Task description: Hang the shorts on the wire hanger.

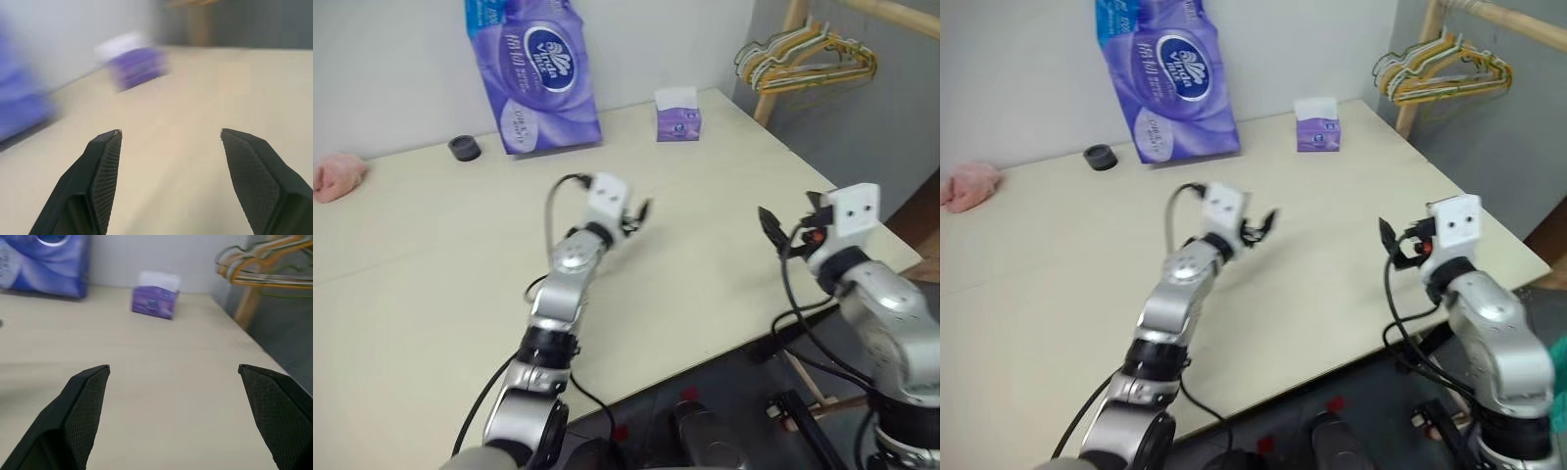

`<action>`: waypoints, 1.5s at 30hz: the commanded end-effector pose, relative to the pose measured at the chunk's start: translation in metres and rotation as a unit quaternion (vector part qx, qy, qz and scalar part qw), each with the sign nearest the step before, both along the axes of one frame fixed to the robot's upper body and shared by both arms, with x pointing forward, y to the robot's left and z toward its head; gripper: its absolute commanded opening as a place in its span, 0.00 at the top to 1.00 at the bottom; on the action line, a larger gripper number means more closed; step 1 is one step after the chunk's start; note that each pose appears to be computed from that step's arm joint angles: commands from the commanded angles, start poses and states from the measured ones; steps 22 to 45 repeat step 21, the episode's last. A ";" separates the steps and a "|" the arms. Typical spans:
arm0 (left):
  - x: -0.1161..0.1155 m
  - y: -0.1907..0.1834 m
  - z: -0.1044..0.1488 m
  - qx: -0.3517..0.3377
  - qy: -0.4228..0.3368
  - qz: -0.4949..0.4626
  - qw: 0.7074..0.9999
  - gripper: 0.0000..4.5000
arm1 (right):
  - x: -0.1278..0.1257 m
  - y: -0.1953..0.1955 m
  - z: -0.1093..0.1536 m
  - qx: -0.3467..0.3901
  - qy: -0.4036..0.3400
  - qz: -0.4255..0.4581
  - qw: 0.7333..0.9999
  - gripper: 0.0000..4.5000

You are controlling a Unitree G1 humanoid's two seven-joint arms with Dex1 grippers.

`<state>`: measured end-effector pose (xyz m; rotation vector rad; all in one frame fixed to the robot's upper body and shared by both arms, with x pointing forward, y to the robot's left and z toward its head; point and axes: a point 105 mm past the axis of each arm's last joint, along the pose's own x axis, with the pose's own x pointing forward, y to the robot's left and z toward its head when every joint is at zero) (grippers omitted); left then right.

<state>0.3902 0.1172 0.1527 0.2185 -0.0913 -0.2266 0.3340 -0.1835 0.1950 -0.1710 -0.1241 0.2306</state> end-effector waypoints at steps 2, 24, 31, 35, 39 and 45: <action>-0.018 0.035 0.000 0.002 -0.022 0.122 0.992 0.23 | 0.018 0.018 -0.006 0.017 -0.027 0.016 0.999 0.00; -0.024 0.049 -0.020 -0.044 0.017 0.108 0.993 0.23 | 0.034 0.043 -0.060 0.050 0.013 0.039 0.998 0.00; -0.024 0.049 -0.020 -0.044 0.017 0.108 0.993 0.23 | 0.034 0.043 -0.060 0.050 0.013 0.039 0.998 0.00; -0.024 0.049 -0.020 -0.044 0.017 0.108 0.993 0.23 | 0.034 0.043 -0.060 0.050 0.013 0.039 0.998 0.00; -0.024 0.049 -0.020 -0.044 0.017 0.108 0.993 0.23 | 0.034 0.043 -0.060 0.050 0.013 0.039 0.998 0.00; -0.024 0.049 -0.020 -0.044 0.017 0.108 0.993 0.23 | 0.034 0.043 -0.060 0.050 0.013 0.039 0.998 0.00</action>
